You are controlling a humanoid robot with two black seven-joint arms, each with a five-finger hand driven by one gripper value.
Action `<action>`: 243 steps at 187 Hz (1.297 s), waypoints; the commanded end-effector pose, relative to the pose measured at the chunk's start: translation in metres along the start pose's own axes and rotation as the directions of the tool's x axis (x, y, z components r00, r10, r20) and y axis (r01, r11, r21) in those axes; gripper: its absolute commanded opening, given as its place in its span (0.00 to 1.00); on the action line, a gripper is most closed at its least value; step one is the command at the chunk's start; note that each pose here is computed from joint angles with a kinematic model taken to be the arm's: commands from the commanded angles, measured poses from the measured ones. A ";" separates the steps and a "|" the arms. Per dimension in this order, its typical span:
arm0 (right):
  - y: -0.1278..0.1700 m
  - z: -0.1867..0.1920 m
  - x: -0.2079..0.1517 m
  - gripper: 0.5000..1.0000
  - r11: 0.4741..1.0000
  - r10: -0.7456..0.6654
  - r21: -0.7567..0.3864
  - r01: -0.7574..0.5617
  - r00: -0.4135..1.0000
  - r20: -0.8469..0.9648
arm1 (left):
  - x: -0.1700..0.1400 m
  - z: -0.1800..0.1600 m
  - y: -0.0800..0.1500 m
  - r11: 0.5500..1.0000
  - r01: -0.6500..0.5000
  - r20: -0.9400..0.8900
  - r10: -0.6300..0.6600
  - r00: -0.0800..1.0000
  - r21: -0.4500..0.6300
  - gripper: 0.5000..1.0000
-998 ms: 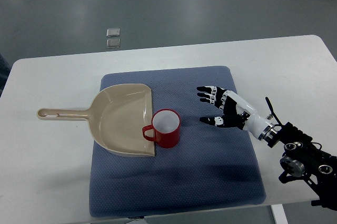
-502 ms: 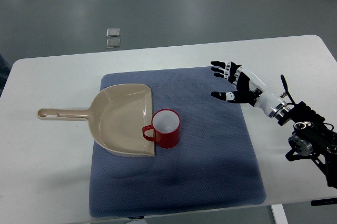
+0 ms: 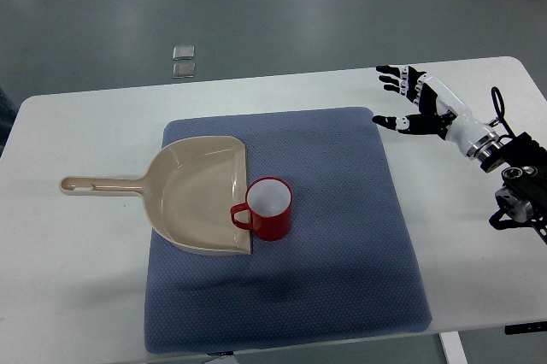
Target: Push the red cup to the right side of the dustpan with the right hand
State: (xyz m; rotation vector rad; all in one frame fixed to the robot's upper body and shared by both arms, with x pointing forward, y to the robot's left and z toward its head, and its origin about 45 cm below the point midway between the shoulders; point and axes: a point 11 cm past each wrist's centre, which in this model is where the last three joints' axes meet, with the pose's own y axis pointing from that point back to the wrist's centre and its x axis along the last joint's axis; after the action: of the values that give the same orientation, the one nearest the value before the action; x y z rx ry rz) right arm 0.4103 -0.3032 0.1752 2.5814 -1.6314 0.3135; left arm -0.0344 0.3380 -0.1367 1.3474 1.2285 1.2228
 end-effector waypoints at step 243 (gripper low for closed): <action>-0.016 0.024 -0.014 0.83 0.937 0.350 -0.155 -0.314 0.833 0.428 | 0.000 0.000 0.000 1.000 0.000 0.000 0.000 1.000 0.000 1.00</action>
State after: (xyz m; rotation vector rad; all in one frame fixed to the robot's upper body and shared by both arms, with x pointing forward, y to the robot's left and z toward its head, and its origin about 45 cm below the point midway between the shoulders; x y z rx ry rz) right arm 0.4216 -0.2942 0.1456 2.3857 -2.2033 -0.3603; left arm -0.0344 0.3380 -0.1367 1.3476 1.2284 1.2226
